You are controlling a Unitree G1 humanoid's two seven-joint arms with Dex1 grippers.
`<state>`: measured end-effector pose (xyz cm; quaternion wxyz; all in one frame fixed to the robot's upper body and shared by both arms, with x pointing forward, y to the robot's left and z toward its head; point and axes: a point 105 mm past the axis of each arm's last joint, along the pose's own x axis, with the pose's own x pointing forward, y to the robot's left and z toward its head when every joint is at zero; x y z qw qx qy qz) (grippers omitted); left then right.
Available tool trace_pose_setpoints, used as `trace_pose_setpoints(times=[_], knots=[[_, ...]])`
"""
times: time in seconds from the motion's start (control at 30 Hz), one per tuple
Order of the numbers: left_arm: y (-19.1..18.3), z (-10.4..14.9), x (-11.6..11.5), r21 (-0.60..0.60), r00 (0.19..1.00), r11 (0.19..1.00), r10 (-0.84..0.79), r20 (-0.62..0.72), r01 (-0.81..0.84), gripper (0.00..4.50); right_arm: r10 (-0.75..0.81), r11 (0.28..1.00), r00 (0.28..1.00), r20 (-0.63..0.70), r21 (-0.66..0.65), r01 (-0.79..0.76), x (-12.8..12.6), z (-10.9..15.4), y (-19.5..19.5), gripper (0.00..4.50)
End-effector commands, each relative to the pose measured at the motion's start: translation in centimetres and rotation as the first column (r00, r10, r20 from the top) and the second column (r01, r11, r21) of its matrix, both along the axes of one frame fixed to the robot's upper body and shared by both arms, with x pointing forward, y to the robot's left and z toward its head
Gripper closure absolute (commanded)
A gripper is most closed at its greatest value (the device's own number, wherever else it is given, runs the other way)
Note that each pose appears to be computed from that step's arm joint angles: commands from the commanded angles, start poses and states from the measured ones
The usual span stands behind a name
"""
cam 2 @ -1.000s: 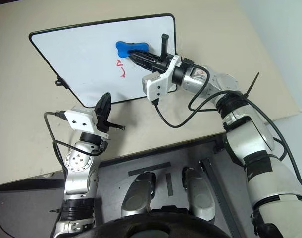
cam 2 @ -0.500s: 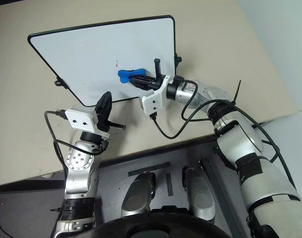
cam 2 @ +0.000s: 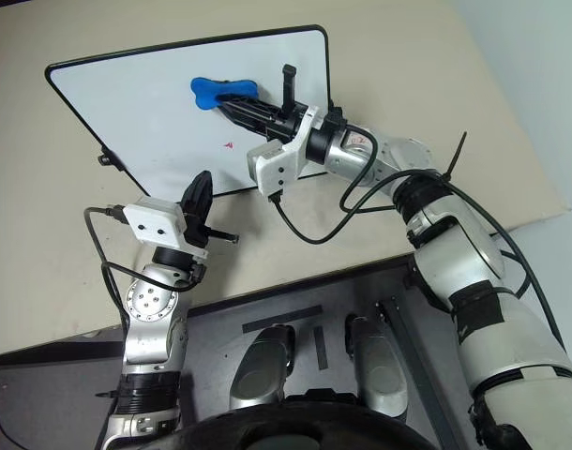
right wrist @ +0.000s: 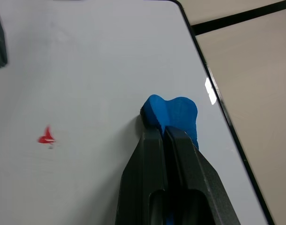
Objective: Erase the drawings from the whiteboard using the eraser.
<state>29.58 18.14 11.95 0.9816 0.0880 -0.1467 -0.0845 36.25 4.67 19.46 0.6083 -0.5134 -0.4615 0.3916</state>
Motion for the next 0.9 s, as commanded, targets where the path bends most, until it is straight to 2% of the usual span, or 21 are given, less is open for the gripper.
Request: trace_pose_setpoints(times=[0.03, 0.2, 0.37, 0.43, 0.7, 0.9], knots=[[-0.4, 0.9, -0.1, -0.001, 0.999, 1.0, -0.011, 0.041, 0.011, 4.5, -0.004, 0.996, 0.997, -0.071, -0.094, -0.003, -0.2, -2.9, 0.2, 4.45], [-0.4, 0.9, 0.0, 0.0, 0.999, 1.0, -0.01, 0.043, 0.01, 4.5, -0.036, 0.983, 0.989, -0.145, -0.184, 0.008, -0.2, -5.8, 0.3, 4.45], [-0.3, 1.0, 0.0, 0.001, 0.999, 1.0, -0.01, 0.044, 0.01, 4.5, -0.064, 0.982, 0.986, -0.154, -0.183, 0.036, 0.2, -5.8, 0.2, 4.45], [-0.3, 1.0, 0.0, 0.002, 0.999, 1.0, -0.01, 0.045, 0.01, 4.5, -0.074, 0.985, 0.988, -0.137, -0.164, 0.051, 0.5, -5.3, 0.1, 4.45], [-0.6, 1.1, 0.1, 0.002, 0.999, 1.0, -0.019, 0.048, 0.019, 4.5, -0.107, 0.993, 0.994, 0.028, 0.044, 0.106, 1.5, -0.4, -1.0, 4.45], [-0.7, 1.0, 0.1, -0.001, 0.999, 1.0, -0.025, 0.046, 0.025, 4.5, -0.112, 0.99, 0.99, 0.08, 0.092, 0.104, 1.2, 0.4, -1.7, 4.45]])
